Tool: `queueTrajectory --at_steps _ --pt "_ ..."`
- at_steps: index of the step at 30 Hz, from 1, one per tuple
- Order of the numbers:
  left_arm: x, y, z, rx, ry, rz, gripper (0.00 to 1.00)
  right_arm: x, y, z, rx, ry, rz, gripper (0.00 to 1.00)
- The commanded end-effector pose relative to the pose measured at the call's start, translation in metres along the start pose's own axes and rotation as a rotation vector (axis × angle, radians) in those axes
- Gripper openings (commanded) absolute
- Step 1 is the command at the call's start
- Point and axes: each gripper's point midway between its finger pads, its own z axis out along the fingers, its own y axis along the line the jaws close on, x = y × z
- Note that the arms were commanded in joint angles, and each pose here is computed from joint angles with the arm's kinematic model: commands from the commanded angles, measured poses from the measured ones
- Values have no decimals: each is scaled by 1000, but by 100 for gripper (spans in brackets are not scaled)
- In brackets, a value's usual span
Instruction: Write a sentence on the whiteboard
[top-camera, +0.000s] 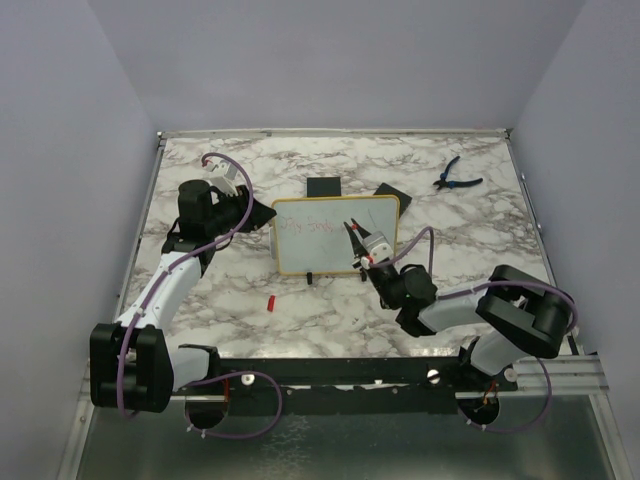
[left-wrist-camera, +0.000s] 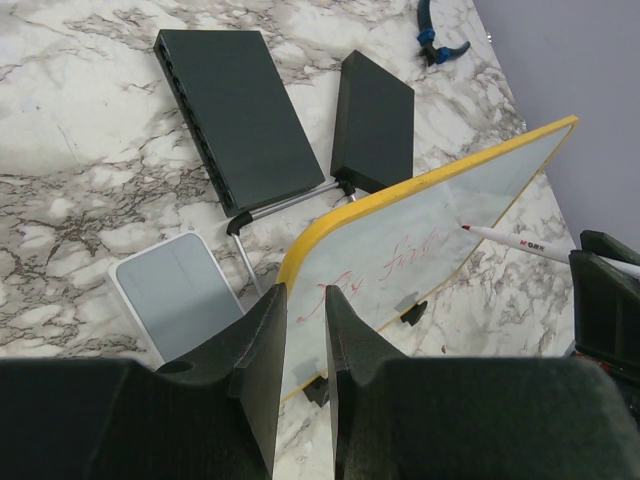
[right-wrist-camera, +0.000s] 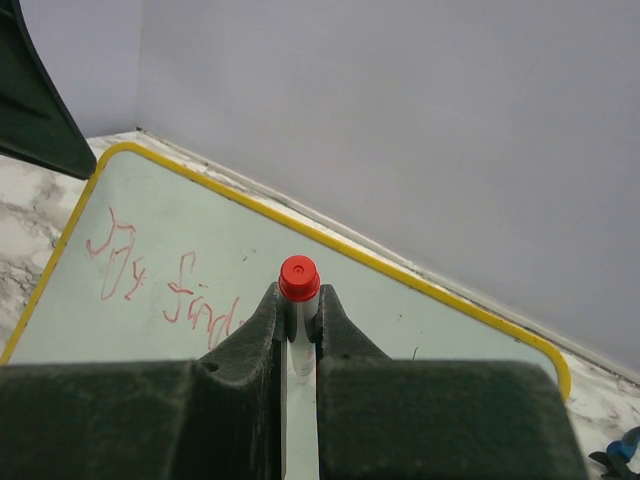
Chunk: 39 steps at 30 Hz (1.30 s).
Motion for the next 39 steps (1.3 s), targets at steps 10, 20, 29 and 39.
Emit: queueTrajectory --at_steps 10,20,29,39 --pt "-2 -6 -2 19 -12 31 23 -37 -25 12 120 -156 64 1" --pt "-3 -6 -2 20 -13 32 23 -28 -22 8 110 -134 75 1" --pt "-2 -6 -2 19 -11 30 23 -27 -24 3 111 -129 73 1" --pt "-3 -6 -2 20 -13 32 23 -27 -29 -2 120 -123 68 1"
